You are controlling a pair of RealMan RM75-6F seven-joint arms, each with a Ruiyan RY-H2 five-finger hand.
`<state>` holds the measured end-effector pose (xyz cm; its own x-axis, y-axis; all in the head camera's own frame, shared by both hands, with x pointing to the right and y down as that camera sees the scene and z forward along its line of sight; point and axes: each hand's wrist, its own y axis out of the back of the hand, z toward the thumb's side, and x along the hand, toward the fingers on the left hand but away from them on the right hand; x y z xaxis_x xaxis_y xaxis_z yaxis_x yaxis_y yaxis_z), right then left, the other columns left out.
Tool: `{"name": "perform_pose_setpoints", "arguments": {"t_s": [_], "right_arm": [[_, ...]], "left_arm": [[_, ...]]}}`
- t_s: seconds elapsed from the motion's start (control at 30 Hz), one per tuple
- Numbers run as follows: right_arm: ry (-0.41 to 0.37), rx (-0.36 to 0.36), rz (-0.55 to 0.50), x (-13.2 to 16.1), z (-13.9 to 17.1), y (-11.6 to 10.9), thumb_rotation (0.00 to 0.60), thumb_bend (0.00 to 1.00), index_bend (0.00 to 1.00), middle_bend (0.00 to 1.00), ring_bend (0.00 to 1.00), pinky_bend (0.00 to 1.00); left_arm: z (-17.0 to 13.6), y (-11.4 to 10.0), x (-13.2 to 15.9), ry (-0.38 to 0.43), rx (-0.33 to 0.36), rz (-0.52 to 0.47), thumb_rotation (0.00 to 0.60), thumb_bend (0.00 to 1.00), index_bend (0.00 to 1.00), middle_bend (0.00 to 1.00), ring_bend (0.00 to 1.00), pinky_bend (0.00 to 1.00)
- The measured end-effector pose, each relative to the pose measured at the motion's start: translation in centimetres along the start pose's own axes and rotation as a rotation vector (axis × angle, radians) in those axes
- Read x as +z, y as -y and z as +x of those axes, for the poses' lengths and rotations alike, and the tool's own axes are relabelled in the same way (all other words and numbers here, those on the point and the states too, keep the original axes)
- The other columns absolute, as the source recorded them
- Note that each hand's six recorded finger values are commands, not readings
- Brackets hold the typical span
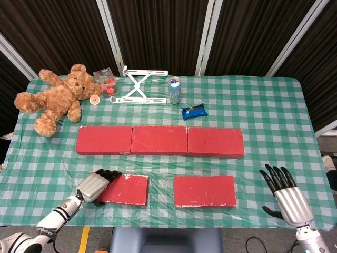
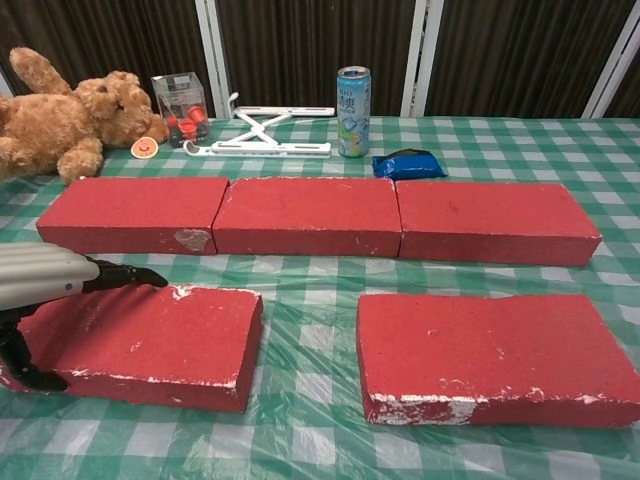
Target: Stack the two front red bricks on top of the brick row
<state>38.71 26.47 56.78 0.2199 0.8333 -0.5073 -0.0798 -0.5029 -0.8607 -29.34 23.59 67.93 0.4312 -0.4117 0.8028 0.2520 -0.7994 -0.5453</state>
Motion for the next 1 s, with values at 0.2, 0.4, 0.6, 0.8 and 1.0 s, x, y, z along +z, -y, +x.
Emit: {"name": "perform_pose_setpoints", "arguments": {"t_s": [0.2, 0.4, 0.6, 0.8, 1.0], "right_arm": [[0.003, 0.0, -0.001, 0.0, 0.0, 0.0, 0.6, 0.12, 0.0, 0.0, 0.0, 0.0], [0.003, -0.001, -0.005, -0.1, 0.1, -0.1, 0.6, 0.12, 0.0, 0.0, 0.0, 0.0], [0.008, -0.003, -0.007, -0.3, 0.1, -0.2, 0.6, 0.12, 0.0, 0.0, 0.0, 0.0], [0.032, -0.01, -0.005, -0.8, -0.2, -0.4, 0.6, 0.12, 0.0, 0.0, 0.0, 0.0], [0.082, -0.024, 0.01, -1.6, -0.9, -0.5, 0.6, 0.12, 0.0, 0.0, 0.0, 0.0]], "left_arm": [[-0.4, -0.9, 0.1, 0.009, 0.068, 0.011, 0.6, 0.27, 0.0, 0.72, 0.62, 0.66], [-1.5, -2.8, -0.1, 0.004, 0.137, -0.001, 0.6, 0.27, 0.0, 0.74, 0.64, 0.67], [-1.6, -6.0, -0.8, -0.014, 0.206, 0.01, 0.6, 0.27, 0.0, 0.74, 0.64, 0.67], [-0.7, -8.7, -1.7, -0.038, 0.237, 0.02, 0.6, 0.28, 0.0, 0.75, 0.66, 0.66], [3.2, -13.7, -3.2, -0.076, 0.238, 0.034, 0.6, 0.28, 0.0, 0.75, 0.67, 0.67]]}}
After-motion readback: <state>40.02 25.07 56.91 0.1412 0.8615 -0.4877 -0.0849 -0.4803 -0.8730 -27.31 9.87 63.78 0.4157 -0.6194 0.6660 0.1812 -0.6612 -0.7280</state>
